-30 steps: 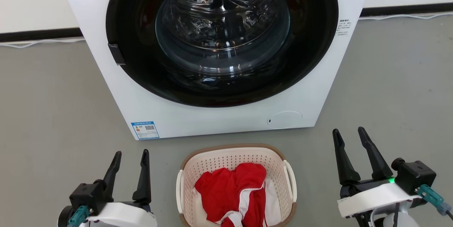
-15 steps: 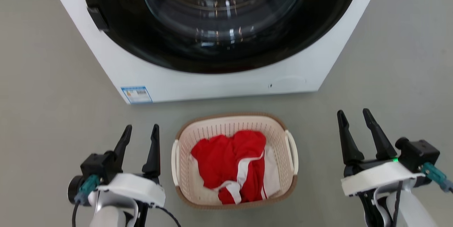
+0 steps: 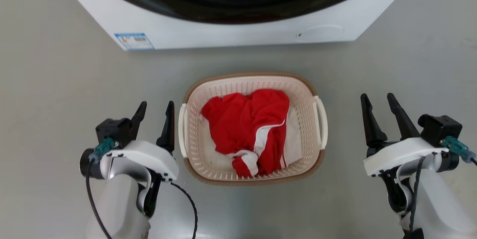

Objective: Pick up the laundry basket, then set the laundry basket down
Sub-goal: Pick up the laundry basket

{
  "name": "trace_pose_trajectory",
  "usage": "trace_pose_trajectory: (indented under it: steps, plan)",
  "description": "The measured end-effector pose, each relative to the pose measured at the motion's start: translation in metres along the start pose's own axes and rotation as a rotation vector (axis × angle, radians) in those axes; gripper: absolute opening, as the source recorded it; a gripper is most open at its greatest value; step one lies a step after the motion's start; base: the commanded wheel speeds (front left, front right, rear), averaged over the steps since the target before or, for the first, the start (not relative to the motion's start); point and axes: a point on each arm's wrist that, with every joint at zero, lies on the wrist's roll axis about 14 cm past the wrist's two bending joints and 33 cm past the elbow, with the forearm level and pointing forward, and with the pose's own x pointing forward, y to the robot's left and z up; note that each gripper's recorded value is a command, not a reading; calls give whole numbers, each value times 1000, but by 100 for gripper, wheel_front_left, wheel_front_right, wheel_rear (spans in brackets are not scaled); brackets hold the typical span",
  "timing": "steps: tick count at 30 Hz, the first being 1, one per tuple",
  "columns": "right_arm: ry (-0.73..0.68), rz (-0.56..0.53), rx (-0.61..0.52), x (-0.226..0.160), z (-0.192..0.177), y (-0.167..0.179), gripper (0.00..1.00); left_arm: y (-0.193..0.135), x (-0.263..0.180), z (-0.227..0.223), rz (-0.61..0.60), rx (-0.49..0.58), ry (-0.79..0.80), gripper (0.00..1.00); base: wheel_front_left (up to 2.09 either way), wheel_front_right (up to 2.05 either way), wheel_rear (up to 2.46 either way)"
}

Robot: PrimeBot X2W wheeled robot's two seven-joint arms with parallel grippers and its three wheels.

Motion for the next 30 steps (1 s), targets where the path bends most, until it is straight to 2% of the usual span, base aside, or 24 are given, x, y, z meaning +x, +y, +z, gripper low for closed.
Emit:
trace_pose_trajectory:
  steps: [13,30]
  plan:
    - [228,-10,16,30,-78,-4,100,16,30,-66,26,-34,210,100,0,0,0]
    - [404,20,-4,63,-143,-3,100,15,55,-135,0,-52,407,100,0,0,0]
